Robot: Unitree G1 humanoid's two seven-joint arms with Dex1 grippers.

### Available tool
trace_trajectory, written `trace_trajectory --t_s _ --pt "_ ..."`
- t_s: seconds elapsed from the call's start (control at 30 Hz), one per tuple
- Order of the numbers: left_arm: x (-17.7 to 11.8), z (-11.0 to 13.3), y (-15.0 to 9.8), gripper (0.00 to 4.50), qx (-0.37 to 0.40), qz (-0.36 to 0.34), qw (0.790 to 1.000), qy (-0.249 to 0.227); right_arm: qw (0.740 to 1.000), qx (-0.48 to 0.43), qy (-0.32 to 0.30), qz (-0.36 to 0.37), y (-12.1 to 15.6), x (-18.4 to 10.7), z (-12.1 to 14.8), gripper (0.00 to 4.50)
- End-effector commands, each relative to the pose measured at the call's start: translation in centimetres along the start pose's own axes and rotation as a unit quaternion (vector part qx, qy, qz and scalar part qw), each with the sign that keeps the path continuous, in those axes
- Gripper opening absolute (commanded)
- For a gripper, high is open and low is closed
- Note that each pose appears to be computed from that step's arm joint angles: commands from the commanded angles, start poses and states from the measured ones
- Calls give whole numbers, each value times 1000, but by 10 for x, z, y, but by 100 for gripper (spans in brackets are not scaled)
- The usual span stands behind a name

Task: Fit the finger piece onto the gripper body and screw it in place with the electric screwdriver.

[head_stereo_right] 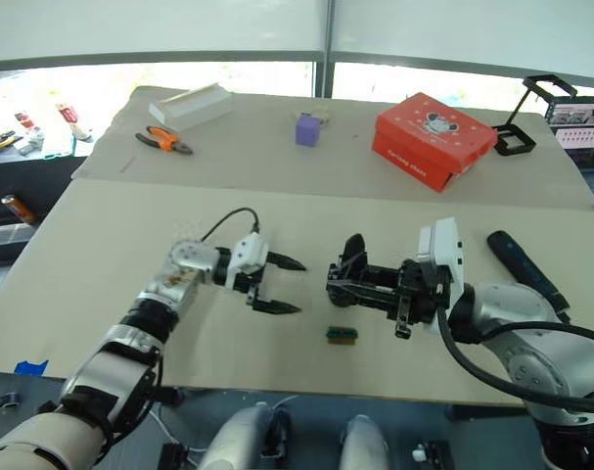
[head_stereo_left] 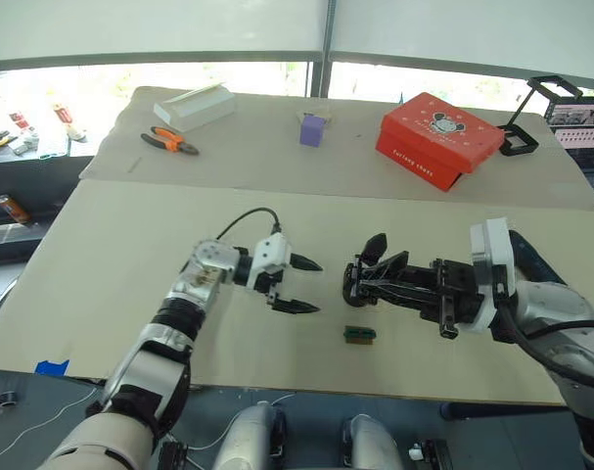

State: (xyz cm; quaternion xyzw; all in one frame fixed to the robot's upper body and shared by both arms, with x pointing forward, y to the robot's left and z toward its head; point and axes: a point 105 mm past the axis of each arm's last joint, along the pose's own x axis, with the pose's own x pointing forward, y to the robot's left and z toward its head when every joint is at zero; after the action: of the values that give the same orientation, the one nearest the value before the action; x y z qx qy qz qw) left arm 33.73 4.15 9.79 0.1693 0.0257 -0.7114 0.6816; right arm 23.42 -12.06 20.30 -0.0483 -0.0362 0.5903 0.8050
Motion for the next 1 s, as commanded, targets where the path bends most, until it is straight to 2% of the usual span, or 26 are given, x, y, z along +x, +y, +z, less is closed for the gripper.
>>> trace_trajectory --t_s 0.03,0.3,0.6,0.7,0.8,1.0 --pt "20 8 6 450 7 18 1000 -12 999 -32 -12 4 0 -1 7 44" --pt "51 11 14 450 10 38 999 -11 999 -33 -9 4 2 -1 2 44" --pt "69 12 5 450 2 6 1000 -14 999 -32 -6 4 3 1 -1 44" --pt "71 11 3 370 1 2 1000 -13 999 -34 -5 2 2 0 -1 44" --pt "72 5 -1 230 8 -7 1000 3 999 -36 -6 -1 1 1 -2 44" --pt "74 5 3 230 8 6 1000 2 999 -46 -10 -1 -8 7 -12 44"
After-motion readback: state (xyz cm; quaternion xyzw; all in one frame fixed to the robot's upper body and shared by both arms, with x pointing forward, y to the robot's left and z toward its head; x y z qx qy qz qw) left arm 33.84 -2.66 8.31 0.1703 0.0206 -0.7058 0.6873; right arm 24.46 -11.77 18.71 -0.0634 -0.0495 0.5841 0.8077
